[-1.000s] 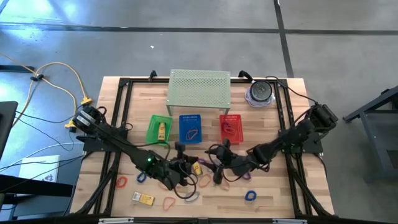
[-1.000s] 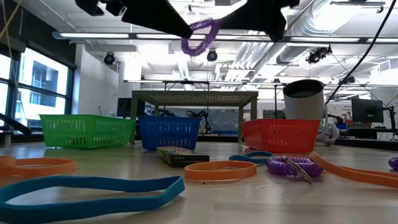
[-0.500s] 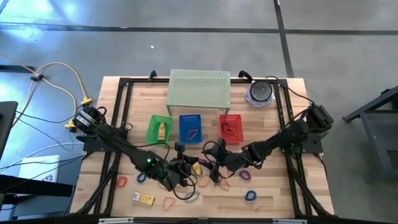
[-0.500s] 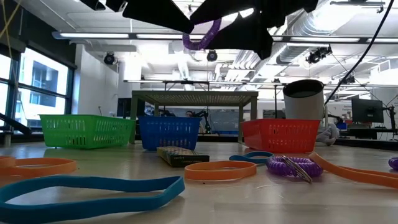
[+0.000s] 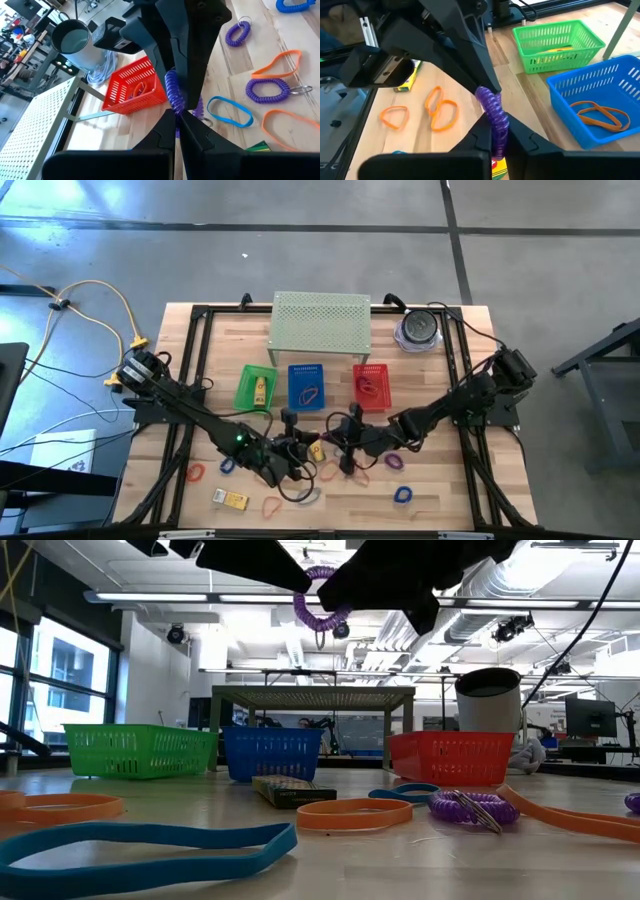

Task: Pick & Place Office Desk Supplies
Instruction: Put the purple spring keychain into the red bin

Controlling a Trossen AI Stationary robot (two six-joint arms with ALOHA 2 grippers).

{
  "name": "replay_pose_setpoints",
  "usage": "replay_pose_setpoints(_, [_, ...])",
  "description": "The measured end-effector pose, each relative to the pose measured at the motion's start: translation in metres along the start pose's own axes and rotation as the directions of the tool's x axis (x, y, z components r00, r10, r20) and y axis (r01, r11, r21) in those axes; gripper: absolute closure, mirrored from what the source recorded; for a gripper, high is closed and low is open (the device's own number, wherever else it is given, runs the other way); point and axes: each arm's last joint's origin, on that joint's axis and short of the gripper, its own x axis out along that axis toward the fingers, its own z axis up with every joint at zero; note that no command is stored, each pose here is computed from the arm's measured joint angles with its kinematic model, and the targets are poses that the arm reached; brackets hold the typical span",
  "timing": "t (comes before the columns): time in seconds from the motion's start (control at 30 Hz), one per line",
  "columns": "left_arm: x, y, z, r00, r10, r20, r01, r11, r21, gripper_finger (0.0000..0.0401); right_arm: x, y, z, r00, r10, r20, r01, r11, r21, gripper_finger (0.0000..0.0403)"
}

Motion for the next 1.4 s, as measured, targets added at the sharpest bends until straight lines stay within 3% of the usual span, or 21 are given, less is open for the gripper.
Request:
replay_pose_setpoints(0.23, [0.001,-0.001,0.0,1.0,-0.005,0.001,0.005,0.998,0.07,0.0365,0.0,0.0,0.0,1.0,0.007,-0.004,-0.007,1.0,-0.001,0.0394])
replay_pose_setpoints(0.43, [0.001,-0.002,0.002,0.999,-0.044,0.02,0.043,0.998,0.038,0.0282,0.0,-0.001,-0.002,1.0,0.005,-0.028,-0.005,1.0,-0.012,0.0395])
replay_pose_setpoints(0.57, [0.001,-0.002,0.004,0.998,-0.043,0.036,0.042,0.999,0.017,0.0228,-0.005,-0.008,-0.011,0.989,-0.088,-0.121,0.085,0.996,-0.023,0.0396])
replay_pose_setpoints(0.7, [0.001,-0.003,0.003,0.998,-0.044,0.033,0.044,0.999,0.002,0.0204,-0.026,-0.012,-0.004,0.972,-0.199,-0.125,0.197,0.98,-0.031,0.0397])
replay_pose_setpoints(0.9, [0.001,-0.003,0.003,0.999,-0.045,0.029,0.046,0.997,-0.058,0.0201,-0.065,-0.024,0.001,0.898,-0.434,-0.078,0.431,0.901,-0.047,0.0397])
replay_pose_setpoints(1.07, [0.001,-0.004,0.002,0.996,-0.09,0.025,0.092,0.991,-0.099,0.02,-0.078,-0.046,-0.005,0.781,-0.62,-0.075,0.621,0.784,-0.021,0.0397])
replay_pose_setpoints(1.23, [0.002,-0.005,0.001,0.987,-0.159,0.021,0.16,0.98,-0.118,0.02,-0.078,-0.069,-0.01,0.691,-0.708,-0.145,0.72,0.691,0.064,0.0394])
replay_pose_setpoints(1.4, [0.009,0.001,0.0,0.982,-0.187,0.01,0.187,0.975,-0.121,0.02,-0.069,-0.087,-0.018,0.666,-0.722,-0.186,0.745,0.659,0.106,0.0393])
